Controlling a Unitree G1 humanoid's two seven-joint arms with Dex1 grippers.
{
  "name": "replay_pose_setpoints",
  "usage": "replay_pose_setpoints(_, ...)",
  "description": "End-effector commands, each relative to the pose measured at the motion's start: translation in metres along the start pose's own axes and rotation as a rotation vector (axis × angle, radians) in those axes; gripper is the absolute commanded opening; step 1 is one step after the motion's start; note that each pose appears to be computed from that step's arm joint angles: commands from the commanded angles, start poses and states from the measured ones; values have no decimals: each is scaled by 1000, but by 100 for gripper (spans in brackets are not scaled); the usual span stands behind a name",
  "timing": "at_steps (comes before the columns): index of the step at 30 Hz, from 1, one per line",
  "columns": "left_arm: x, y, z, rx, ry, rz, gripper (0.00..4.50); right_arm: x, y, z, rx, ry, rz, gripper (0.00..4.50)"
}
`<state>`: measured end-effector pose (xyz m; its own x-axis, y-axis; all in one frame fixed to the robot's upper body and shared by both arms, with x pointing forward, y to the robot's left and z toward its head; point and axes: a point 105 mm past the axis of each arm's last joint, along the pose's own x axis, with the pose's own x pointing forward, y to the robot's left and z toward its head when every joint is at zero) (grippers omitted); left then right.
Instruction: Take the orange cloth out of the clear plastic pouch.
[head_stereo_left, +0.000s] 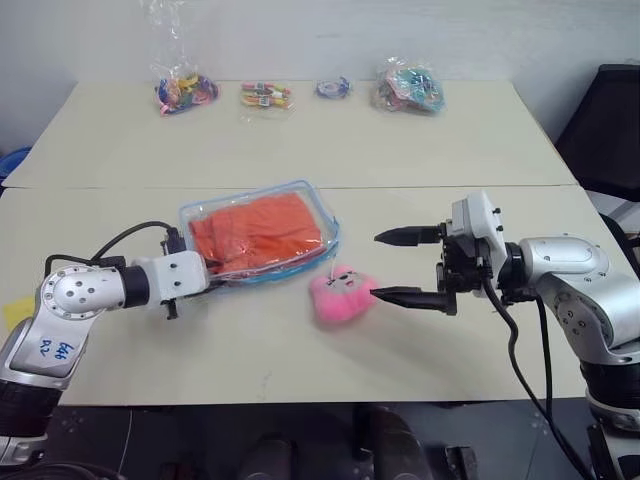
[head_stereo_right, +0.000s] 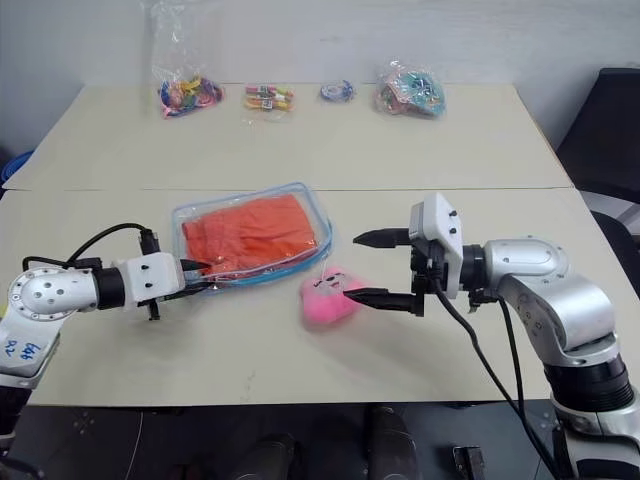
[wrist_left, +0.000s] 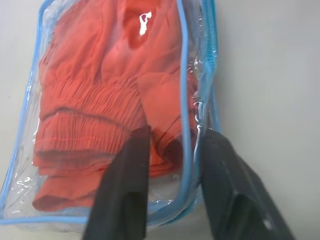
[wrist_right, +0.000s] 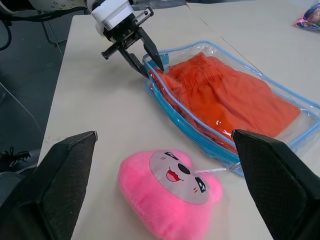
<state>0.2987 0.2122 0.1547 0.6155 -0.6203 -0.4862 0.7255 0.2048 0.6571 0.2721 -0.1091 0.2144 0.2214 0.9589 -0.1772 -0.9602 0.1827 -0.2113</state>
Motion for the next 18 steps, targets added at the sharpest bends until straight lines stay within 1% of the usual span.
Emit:
replay_pose_setpoints(1,-9,-1,0,89,2,-41,5,-4,8,9,-57,4,29,450)
replay_pose_setpoints(3,-11,-4,-5,143,18,-83,5,-6,12,9,-61,16,55,450)
replay_pose_setpoints(6,-12,-4,-5,223,-4,-128,5,-11,16,9,-69,38,90,450)
replay_pose_setpoints(9,-11,0,-2,318,-43,-154,5,-13,15,9,-73,47,90,450)
replay_pose_setpoints(18,-3,17,-16,603,-49,-236,5,-19,23,4,-71,81,111,450)
